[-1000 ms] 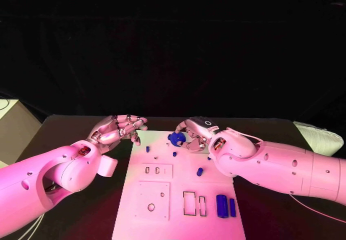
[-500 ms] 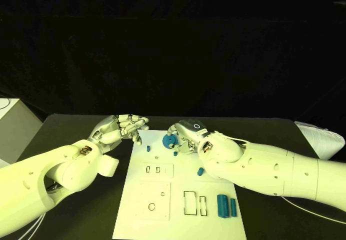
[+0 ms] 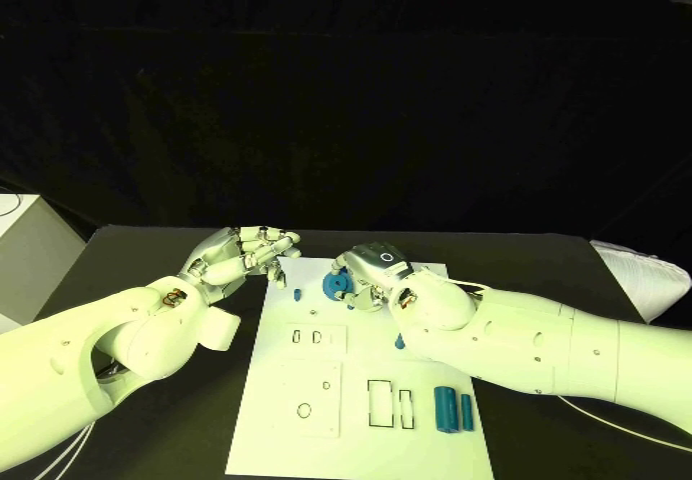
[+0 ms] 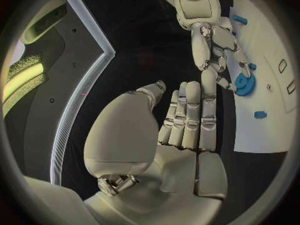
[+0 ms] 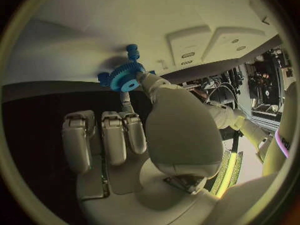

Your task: Assemble the parts on the task board

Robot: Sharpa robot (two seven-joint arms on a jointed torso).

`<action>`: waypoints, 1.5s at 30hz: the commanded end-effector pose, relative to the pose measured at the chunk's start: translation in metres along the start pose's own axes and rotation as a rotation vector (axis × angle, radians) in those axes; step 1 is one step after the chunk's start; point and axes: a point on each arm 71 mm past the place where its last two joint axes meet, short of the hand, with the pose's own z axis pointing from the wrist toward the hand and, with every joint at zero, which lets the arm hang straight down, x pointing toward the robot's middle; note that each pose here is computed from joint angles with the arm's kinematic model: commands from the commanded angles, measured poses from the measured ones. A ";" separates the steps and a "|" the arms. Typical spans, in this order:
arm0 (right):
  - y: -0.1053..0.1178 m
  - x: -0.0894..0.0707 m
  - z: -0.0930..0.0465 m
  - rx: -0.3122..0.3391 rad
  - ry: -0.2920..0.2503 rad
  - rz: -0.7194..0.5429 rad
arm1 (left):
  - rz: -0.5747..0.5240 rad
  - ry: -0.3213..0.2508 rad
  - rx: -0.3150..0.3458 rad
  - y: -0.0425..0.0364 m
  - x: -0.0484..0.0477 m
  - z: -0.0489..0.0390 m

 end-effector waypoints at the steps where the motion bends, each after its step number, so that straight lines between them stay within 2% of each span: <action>1: 0.001 0.000 0.001 -0.006 -0.010 -0.023 | -0.003 0.022 0.010 -0.0011 0.0028 0.0007; 45: 0.001 0.004 0.007 0.017 0.004 -0.031 | 0.000 0.031 0.002 -0.0003 0.0038 0.0012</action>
